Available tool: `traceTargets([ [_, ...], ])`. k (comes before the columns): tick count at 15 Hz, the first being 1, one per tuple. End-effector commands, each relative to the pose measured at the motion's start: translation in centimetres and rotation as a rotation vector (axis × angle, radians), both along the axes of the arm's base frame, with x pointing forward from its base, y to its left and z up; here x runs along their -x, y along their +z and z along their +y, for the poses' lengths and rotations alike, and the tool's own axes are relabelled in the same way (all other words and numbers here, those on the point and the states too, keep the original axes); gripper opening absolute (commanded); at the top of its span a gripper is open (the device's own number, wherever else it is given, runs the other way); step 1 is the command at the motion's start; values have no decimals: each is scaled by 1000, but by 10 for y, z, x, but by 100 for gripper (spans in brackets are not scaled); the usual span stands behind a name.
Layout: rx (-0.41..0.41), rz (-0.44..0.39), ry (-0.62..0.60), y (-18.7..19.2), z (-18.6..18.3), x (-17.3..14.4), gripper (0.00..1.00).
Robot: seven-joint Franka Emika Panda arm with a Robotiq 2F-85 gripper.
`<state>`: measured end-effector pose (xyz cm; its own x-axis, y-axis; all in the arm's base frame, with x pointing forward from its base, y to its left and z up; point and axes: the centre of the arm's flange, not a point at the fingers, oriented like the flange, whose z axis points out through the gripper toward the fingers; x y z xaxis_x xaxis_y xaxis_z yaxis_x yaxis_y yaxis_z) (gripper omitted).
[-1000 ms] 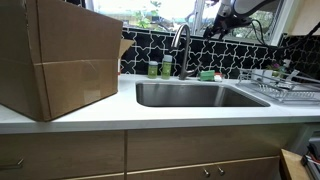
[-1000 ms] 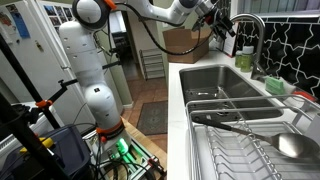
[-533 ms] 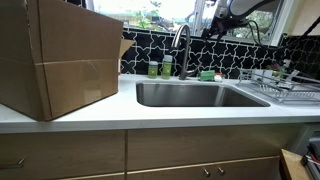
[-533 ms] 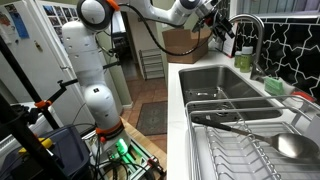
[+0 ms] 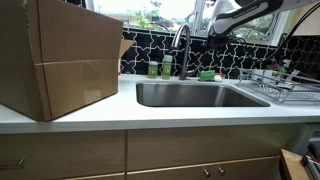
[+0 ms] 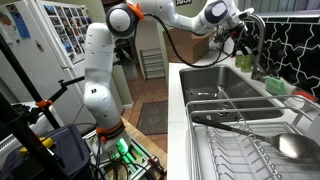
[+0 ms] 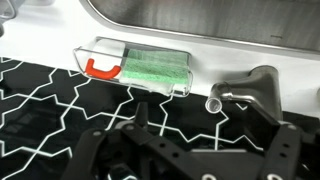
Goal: Move the faucet to the left and the push the handle downwards
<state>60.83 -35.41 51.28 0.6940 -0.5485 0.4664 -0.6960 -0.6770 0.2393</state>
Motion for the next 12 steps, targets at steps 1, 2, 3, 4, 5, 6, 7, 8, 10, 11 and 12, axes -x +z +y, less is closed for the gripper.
traceTargets([
  [1, -66, -16, 40, -16, -30, -35, 100],
  [2, -78, -18, 49, -21, -32, -39, 100],
  [3, -76, -18, 58, -25, -35, -43, 100],
  [4, -71, -13, 67, -27, -38, -46, 100],
  [5, -68, -11, 72, -29, -40, -49, 100],
  [6, -60, -8, 77, -30, -43, -51, 100],
  [7, -57, -1, 86, -33, -44, -53, 100],
  [8, -49, 11, 88, -35, -46, -54, 100],
  [10, -40, 39, 92, -41, -49, -56, 100],
  [11, -46, 54, 93, -42, -50, -56, 100],
  [12, -50, 67, 95, -45, -50, -56, 100],
])
